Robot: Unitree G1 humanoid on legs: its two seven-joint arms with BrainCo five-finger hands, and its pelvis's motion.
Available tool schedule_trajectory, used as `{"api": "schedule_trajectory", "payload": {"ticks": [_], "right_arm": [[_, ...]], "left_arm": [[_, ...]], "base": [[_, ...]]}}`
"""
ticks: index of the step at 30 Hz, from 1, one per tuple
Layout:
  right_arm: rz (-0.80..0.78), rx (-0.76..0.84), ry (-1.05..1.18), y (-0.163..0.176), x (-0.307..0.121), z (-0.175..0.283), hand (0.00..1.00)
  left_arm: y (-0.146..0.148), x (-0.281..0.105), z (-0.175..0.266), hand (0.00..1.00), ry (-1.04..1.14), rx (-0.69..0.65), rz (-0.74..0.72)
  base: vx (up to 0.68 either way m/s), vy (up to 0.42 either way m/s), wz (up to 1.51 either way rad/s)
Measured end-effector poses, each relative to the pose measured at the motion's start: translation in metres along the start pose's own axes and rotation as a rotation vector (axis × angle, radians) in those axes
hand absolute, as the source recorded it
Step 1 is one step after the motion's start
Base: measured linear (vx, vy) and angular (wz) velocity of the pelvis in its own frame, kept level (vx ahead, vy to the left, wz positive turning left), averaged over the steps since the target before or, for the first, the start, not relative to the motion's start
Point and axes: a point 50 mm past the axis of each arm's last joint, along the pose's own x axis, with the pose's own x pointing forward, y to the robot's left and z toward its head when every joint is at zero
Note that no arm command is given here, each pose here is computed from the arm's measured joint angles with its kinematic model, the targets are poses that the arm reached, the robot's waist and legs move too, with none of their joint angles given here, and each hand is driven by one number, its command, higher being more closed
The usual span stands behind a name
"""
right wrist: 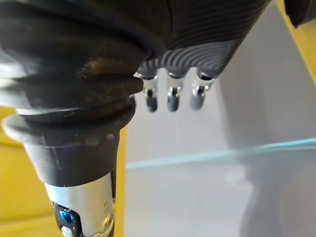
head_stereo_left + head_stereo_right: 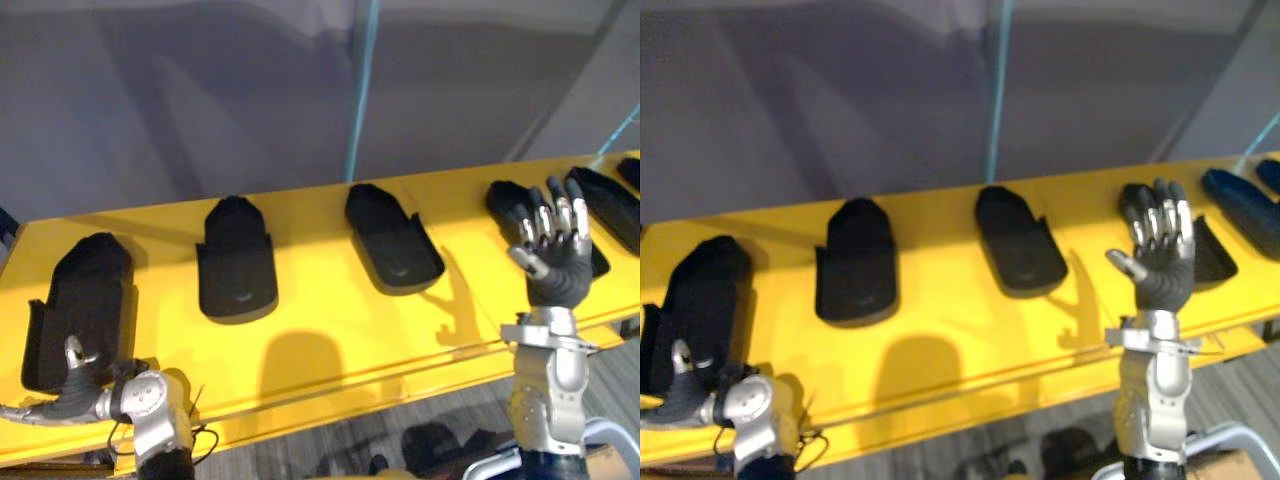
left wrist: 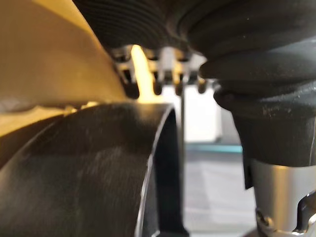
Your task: Walk over and take plastic housings, then place them on the shelf
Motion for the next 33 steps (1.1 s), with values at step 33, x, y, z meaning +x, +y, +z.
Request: {"api": "schedule_trajectory", "payload": {"ticks": [33], "right_arm": [[0.019, -0.059, 0.062, -0.011, 0.001, -0.001, 0.00]], "left_arm": [[-0.030, 0.024, -0.005, 0.00, 0.050, 0.082, -0.041]], "base": [[-0.01, -0.002, -0.02]]}}
